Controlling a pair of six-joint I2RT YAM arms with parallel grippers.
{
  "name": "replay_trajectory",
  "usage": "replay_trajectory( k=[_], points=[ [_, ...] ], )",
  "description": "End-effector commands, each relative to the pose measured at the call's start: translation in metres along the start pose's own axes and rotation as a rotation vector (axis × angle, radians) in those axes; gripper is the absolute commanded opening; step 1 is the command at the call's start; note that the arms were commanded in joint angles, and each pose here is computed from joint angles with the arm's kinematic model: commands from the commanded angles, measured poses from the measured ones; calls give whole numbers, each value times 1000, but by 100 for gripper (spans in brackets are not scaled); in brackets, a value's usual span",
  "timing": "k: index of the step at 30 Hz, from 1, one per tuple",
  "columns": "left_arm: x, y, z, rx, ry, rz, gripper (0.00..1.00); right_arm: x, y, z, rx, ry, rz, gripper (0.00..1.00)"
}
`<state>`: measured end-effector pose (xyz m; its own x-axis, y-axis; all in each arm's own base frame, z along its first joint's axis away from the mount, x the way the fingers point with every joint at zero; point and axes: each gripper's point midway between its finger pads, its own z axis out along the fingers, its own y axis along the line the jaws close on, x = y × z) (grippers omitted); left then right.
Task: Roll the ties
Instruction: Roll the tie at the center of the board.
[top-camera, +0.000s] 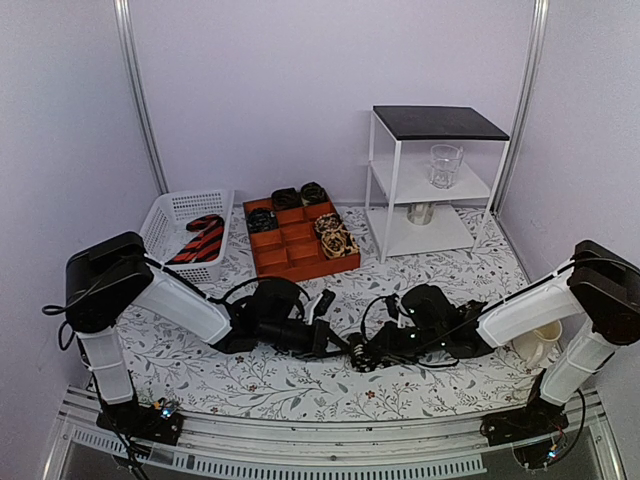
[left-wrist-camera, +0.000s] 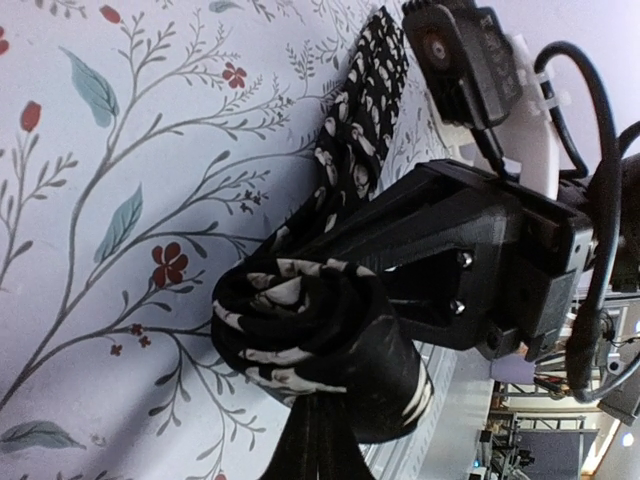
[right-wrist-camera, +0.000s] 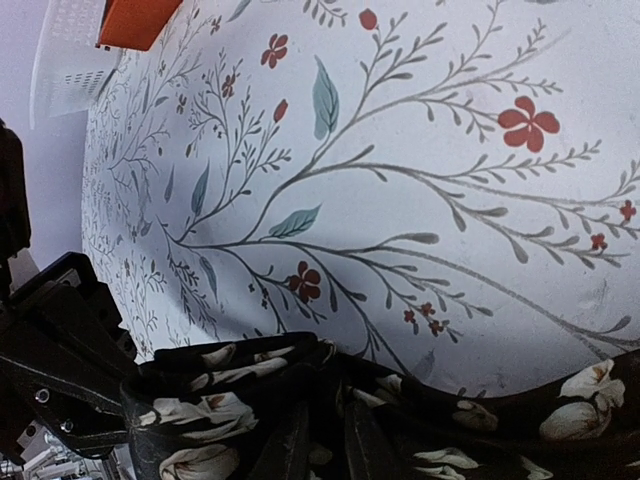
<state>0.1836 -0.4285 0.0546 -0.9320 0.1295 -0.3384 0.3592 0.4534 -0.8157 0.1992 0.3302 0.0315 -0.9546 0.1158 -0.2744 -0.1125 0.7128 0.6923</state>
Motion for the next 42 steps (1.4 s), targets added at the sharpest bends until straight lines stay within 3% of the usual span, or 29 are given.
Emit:
replay_trajectory(
  k=[1, 10, 21, 30, 36, 42],
  points=[
    [-3, -13, 7, 40, -4, 18, 0, -4, 8, -4, -40, -12, -6, 15],
    [-6, -13, 9, 40, -9, 21, 0, -4, 6, -9, -44, -13, 14, 7],
    [-11, -19, 18, 63, -4, 47, 0, -25, -2, -28, -35, -140, -5, 12],
    [-13, -16, 31, 66, 10, 67, 0, -31, -21, -40, 16, -214, 27, 10],
    [-20, -26, 42, 98, 14, 103, 1, -41, -36, -70, 78, -329, 70, 29],
    [-19, -28, 57, 116, 44, 119, 1, -42, -15, -85, 10, -314, 7, 49]
  ],
)
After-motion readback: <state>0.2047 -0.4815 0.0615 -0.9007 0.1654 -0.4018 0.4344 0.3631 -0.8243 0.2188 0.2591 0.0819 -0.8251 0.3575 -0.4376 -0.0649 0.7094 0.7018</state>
